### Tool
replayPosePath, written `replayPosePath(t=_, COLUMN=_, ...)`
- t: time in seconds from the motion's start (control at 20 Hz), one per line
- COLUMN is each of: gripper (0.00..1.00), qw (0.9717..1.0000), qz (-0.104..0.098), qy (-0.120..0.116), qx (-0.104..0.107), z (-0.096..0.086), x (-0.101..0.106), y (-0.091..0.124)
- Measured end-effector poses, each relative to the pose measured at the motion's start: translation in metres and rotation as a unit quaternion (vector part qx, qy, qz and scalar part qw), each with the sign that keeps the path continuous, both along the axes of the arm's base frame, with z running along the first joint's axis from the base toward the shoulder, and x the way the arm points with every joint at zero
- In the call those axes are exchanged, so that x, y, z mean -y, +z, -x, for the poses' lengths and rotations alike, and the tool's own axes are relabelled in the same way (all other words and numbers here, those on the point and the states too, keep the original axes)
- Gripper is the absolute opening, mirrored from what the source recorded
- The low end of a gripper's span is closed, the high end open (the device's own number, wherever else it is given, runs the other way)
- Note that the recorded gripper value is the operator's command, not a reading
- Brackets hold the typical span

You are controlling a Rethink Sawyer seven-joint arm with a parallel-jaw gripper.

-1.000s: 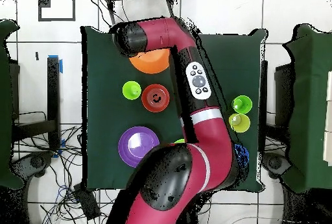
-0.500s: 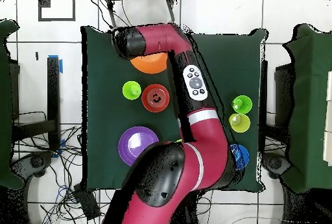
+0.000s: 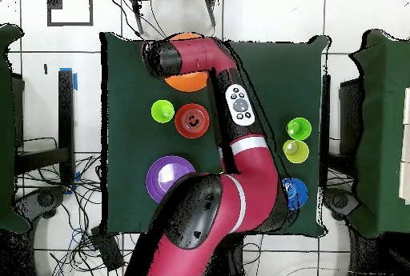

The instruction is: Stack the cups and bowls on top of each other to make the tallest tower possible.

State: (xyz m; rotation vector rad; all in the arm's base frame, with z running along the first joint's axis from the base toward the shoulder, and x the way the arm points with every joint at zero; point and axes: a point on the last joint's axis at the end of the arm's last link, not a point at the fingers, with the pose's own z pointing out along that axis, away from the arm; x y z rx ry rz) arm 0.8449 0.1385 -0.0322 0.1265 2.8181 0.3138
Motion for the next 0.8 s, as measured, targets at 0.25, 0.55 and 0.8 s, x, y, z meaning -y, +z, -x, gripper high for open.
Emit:
replayPosePath(t=0.25, gripper=0.0, qw=0.9999, qz=0.007, qy=0.003, qx=-0.009, z=0.0077, x=-0.0009, y=-0.0119)
replayPosePath(t=0.55, gripper=0.0, qw=0.9998, qz=0.013, qy=0.005, qx=-0.011, z=0.0092, x=-0.0017, y=-0.0117)
replayPosePath(t=0.8, gripper=0.0, qw=0.9998, qz=0.013, qy=0.0, qx=-0.014, z=0.0091, x=0.0024, y=-0.011)
